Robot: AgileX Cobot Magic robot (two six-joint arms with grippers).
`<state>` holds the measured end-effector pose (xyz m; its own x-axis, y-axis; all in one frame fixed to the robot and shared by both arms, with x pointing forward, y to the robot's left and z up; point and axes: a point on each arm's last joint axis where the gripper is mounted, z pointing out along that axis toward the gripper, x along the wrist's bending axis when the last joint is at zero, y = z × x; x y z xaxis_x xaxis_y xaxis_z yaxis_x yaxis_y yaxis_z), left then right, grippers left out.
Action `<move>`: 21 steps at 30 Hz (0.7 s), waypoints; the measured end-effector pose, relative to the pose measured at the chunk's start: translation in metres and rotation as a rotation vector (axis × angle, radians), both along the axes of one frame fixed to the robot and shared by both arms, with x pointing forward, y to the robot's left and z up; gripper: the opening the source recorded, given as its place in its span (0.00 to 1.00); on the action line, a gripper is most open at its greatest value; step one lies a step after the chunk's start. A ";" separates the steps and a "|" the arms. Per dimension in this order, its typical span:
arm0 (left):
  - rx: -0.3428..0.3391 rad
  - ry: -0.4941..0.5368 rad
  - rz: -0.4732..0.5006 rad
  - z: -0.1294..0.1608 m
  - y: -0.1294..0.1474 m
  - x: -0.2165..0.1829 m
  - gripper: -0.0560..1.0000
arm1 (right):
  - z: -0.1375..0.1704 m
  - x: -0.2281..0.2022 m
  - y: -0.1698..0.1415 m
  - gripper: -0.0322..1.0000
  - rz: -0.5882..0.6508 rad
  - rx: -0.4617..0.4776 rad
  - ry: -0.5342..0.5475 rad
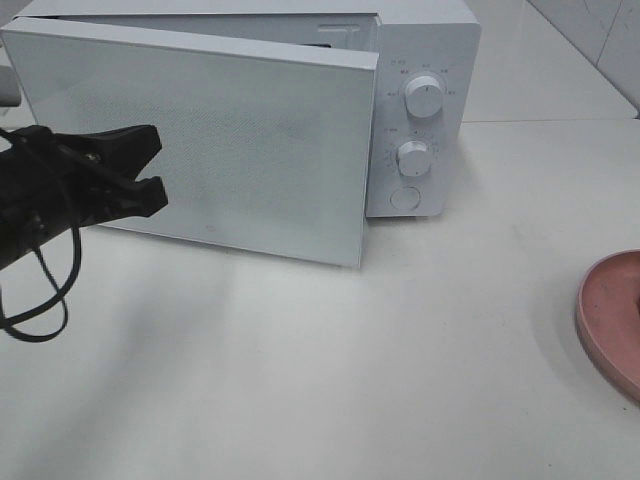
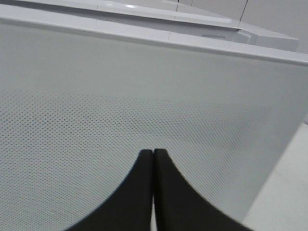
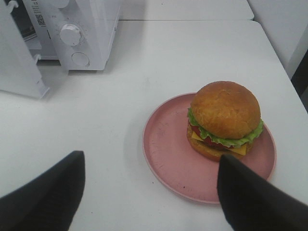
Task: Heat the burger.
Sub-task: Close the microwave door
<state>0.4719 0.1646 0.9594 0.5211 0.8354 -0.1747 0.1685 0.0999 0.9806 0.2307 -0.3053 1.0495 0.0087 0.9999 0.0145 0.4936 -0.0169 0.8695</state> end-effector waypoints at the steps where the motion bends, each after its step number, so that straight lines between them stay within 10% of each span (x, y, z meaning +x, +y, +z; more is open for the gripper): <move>1: 0.000 0.000 0.000 0.000 0.000 0.000 0.05 | 0.000 0.000 0.000 0.74 0.000 0.000 0.000; 21: -0.007 -0.002 0.182 0.010 -0.072 0.035 0.05 | 0.000 0.000 0.000 0.74 0.000 0.000 0.000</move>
